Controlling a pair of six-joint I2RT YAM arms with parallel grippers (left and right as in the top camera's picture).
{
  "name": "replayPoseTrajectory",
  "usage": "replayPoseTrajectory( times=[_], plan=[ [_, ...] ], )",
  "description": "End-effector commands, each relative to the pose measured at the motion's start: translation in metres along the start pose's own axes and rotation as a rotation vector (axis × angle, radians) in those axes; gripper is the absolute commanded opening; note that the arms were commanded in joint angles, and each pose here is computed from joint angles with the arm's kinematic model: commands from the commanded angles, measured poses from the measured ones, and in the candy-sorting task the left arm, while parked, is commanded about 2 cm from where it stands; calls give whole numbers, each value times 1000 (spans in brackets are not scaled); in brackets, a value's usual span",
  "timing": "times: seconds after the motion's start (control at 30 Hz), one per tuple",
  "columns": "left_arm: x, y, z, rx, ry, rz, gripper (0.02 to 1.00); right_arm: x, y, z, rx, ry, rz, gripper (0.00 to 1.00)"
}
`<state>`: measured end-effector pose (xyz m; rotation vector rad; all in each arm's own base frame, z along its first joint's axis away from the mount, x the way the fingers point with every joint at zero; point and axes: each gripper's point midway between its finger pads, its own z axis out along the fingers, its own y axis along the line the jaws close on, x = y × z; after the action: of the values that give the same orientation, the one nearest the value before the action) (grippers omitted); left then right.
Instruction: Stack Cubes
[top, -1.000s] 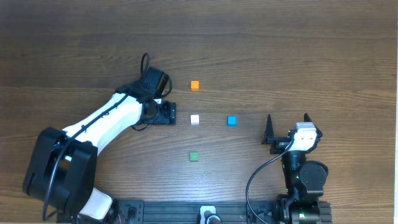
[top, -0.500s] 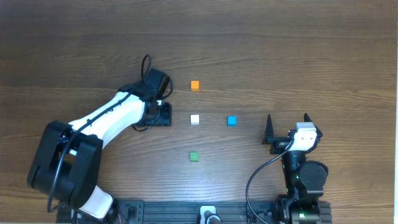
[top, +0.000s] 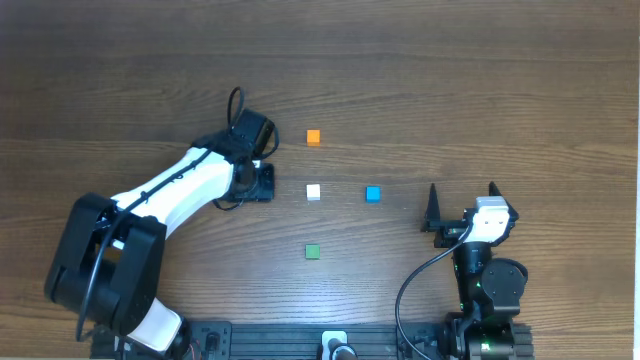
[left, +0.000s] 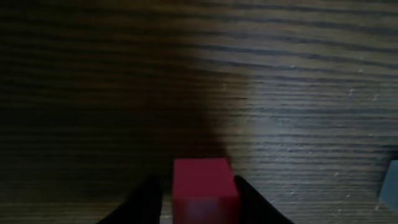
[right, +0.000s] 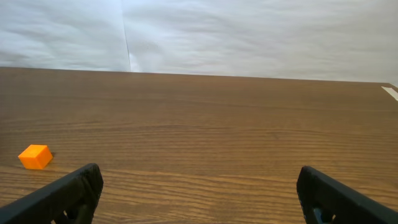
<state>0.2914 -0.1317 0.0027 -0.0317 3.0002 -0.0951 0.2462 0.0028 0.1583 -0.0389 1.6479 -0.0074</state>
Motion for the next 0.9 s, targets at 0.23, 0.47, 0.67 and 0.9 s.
replayPoseTrajectory(
  times=[0.23, 0.47, 0.67, 0.9],
  plan=[
    [-6, -7, -2, 0, -20, 1, 259, 2, -1, 0, 4, -3, -1, 991],
    [-6, -7, -2, 0, -20, 1, 205, 2, -1, 0, 4, -3, -1, 991],
    [-13, -14, -11, 9, -31, -45, 174, 2, -1, 0, 4, -2, -1, 993],
    [-27, -55, -49, 31, -66, -70, 174, 2, -1, 0, 4, -3, -1, 993]
  ],
)
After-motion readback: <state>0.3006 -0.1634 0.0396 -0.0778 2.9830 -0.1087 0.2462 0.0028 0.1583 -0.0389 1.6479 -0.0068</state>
